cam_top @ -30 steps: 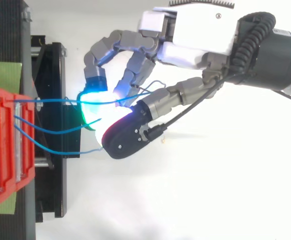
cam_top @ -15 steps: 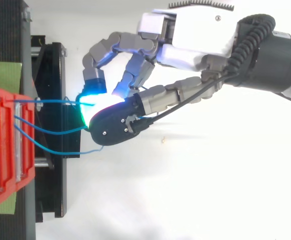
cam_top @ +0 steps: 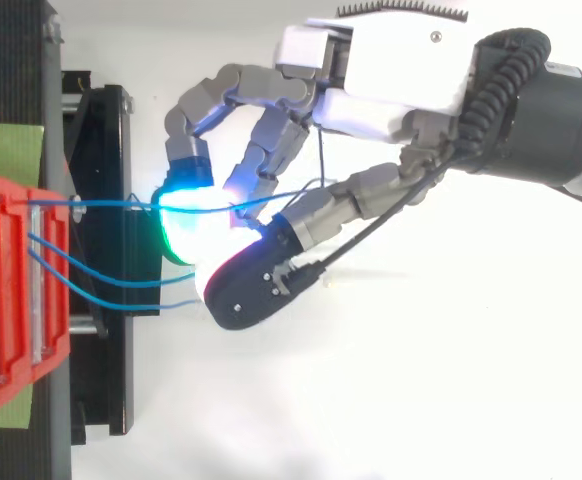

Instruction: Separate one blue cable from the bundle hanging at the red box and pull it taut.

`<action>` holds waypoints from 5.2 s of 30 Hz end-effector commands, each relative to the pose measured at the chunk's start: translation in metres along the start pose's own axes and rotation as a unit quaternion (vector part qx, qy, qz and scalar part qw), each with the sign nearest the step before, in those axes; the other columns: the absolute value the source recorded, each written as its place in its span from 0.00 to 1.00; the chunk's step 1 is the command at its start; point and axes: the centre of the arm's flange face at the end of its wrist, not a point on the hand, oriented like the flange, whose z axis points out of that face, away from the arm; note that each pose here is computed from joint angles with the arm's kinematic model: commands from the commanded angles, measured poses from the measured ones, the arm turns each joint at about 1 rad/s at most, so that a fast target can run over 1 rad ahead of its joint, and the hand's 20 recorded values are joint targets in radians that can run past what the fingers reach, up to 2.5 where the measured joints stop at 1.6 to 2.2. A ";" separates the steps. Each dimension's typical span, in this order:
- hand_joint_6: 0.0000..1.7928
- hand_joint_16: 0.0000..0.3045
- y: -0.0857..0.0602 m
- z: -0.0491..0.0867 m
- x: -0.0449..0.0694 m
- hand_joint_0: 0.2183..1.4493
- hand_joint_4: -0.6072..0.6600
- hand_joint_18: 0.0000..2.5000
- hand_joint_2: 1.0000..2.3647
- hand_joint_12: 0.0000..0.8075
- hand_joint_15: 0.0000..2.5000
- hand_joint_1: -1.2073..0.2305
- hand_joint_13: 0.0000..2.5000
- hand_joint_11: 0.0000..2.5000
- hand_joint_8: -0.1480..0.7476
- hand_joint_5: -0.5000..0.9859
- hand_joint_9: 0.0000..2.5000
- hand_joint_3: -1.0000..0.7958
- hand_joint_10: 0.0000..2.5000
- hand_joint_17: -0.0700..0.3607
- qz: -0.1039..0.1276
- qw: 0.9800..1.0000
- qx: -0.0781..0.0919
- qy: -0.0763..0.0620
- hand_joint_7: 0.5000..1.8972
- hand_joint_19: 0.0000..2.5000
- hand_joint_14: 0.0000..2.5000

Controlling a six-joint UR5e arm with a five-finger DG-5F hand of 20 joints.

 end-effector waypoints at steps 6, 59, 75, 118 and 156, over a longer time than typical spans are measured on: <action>0.51 0.15 0.000 0.000 0.001 0.27 0.64 0.36 0.00 0.48 0.34 0.27 0.43 0.47 0.59 0.21 0.45 0.28 0.01 0.41 0.000 1.000 0.001 0.001 0.45 0.27 0.01; 0.51 0.15 0.016 -0.007 -0.007 0.31 0.63 0.24 0.01 0.48 0.22 0.35 0.29 0.47 0.56 0.21 0.44 0.43 0.01 0.41 -0.002 1.000 0.008 -0.002 0.48 0.20 0.01; 0.51 0.15 0.015 -0.006 -0.008 0.39 0.61 0.30 0.00 0.48 0.35 0.30 0.37 0.57 0.54 0.21 0.45 0.28 0.00 0.40 -0.002 1.000 0.009 -0.001 0.43 0.22 0.01; 0.49 0.14 0.018 -0.006 -0.013 0.29 0.64 0.47 0.00 0.42 0.54 0.44 0.41 0.51 0.52 0.21 0.34 0.28 0.80 0.38 -0.002 1.000 0.006 -0.001 0.34 0.53 0.70; 0.52 0.14 0.039 -0.012 -0.046 0.33 0.65 0.47 0.01 0.43 0.55 0.40 0.41 0.51 0.53 0.20 0.33 0.38 0.87 0.38 -0.018 0.996 0.069 -0.052 0.39 0.54 0.72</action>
